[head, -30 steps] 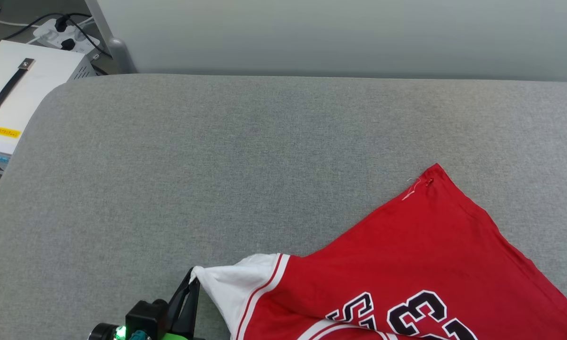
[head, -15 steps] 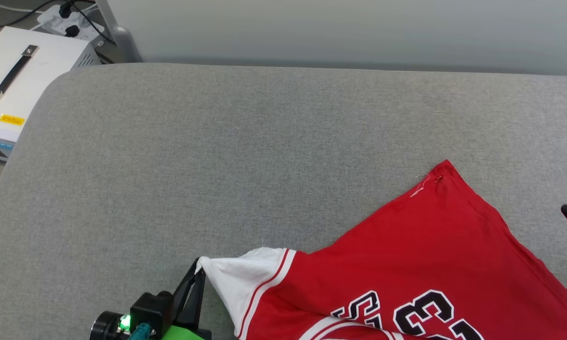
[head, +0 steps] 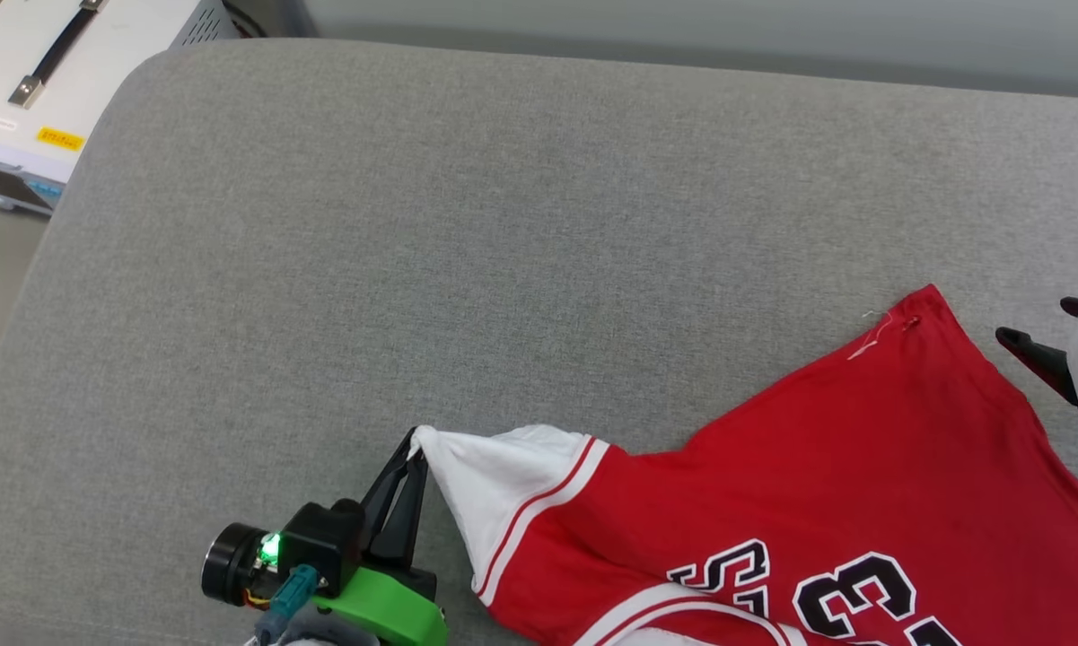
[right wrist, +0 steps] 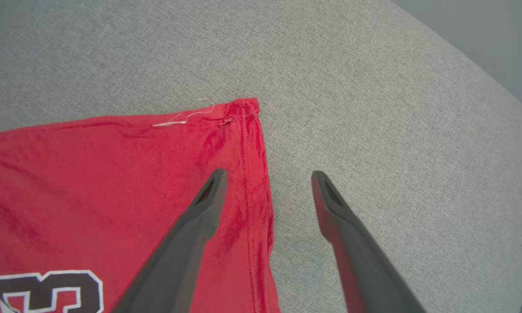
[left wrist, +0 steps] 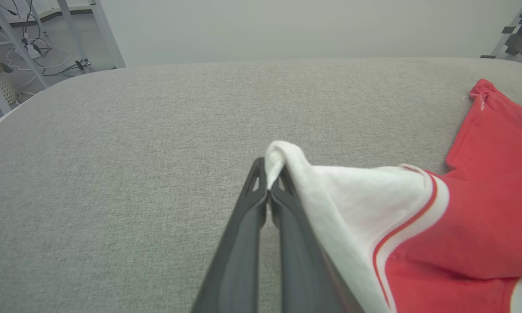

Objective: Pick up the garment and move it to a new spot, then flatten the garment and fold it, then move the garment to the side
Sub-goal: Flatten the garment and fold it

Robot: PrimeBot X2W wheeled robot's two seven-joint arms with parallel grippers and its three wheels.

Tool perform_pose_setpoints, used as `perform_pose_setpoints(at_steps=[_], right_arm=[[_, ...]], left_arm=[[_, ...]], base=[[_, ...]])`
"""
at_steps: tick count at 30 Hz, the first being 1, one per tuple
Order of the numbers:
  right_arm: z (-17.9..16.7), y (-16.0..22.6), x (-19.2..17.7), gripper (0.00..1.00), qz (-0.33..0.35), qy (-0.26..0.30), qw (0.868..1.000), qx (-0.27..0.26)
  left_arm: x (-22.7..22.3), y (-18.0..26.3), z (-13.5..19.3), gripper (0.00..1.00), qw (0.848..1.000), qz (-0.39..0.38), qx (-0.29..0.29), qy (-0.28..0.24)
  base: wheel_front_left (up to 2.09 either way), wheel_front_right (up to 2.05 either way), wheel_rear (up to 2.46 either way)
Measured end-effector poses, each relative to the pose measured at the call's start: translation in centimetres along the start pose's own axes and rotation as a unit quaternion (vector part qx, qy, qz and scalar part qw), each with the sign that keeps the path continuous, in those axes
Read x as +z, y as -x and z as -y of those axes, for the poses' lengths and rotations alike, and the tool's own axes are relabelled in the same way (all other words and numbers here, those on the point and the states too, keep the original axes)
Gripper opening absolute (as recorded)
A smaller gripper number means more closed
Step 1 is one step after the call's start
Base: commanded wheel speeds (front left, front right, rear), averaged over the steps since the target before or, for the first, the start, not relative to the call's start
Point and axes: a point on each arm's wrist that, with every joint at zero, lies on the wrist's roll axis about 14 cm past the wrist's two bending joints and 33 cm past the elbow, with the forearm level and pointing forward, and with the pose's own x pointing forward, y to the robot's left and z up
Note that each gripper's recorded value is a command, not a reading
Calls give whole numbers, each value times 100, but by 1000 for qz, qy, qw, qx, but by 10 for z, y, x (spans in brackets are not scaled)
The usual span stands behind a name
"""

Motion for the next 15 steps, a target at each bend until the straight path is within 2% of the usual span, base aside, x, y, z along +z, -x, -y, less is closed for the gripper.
perform_pose_setpoints(at_steps=[5, 11, 15], right_arm=[[-4, -38, -9, 100, -53, 4, 998, 11], [-14, -77, -21, 100, -81, 4, 996, 27], [-18, -95, -43, 100, -117, 9, 993, 32]], left_arm=[[-1, -6, 0, 0, 1000, -2, 1, 2], [-7, -10, -4, 0, 1000, -10, 9, 4], [-10, -11, -5, 0, 1000, -15, 13, 6]], base=[[0, 0, 0], [0, 0, 0], [0, 0, 0]])
